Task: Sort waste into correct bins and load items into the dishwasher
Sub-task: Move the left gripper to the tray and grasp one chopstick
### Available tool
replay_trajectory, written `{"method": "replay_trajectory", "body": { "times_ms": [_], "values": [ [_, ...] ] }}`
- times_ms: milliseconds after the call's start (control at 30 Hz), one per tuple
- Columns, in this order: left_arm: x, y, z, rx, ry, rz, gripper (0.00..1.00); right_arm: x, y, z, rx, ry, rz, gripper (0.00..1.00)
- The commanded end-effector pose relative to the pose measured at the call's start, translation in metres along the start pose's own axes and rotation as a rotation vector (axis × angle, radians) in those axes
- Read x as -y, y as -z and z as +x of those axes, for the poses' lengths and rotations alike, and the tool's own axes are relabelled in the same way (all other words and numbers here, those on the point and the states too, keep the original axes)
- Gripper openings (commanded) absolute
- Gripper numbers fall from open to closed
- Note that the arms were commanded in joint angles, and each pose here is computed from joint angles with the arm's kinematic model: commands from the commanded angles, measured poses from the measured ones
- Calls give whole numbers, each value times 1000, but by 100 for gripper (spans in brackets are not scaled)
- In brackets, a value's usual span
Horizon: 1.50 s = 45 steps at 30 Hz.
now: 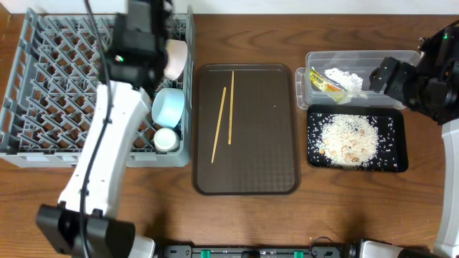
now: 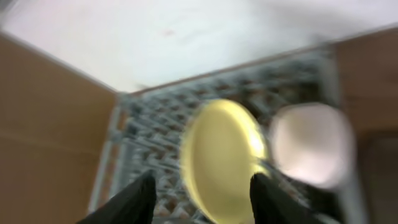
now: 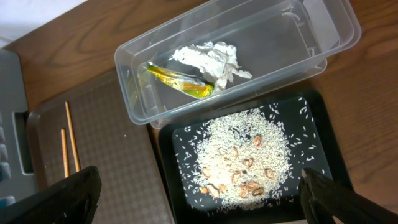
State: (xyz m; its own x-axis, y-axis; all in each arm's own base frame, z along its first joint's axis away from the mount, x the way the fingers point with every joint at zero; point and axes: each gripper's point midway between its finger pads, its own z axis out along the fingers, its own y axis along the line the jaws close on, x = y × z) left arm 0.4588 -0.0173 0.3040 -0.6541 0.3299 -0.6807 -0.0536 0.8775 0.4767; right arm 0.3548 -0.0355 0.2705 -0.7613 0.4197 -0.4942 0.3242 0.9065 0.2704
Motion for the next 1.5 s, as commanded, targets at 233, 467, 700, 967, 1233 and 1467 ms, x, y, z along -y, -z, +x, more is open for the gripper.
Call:
{"method": "replay_trajectory", "body": {
  "times_ms": [233, 467, 700, 967, 1233, 1467],
  "values": [
    [152, 22, 65, -348, 250, 502, 50, 2, -1, 0, -1, 4, 6, 99],
    [211, 7, 107, -605, 354, 601, 47, 2, -1, 0, -1, 4, 6, 99],
    [253, -4, 133, -701, 343, 583, 47, 2, -1, 0, -1, 4, 6, 99],
    [272, -23, 162, -788, 319, 553, 47, 2, -1, 0, -1, 4, 6, 99],
    [288, -27, 179, -826, 276, 543, 47, 2, -1, 0, -1, 4, 6, 99],
    [304, -37, 198, -869, 259, 520, 46, 2, -1, 0, -1, 4, 6, 99]
  ]
}}
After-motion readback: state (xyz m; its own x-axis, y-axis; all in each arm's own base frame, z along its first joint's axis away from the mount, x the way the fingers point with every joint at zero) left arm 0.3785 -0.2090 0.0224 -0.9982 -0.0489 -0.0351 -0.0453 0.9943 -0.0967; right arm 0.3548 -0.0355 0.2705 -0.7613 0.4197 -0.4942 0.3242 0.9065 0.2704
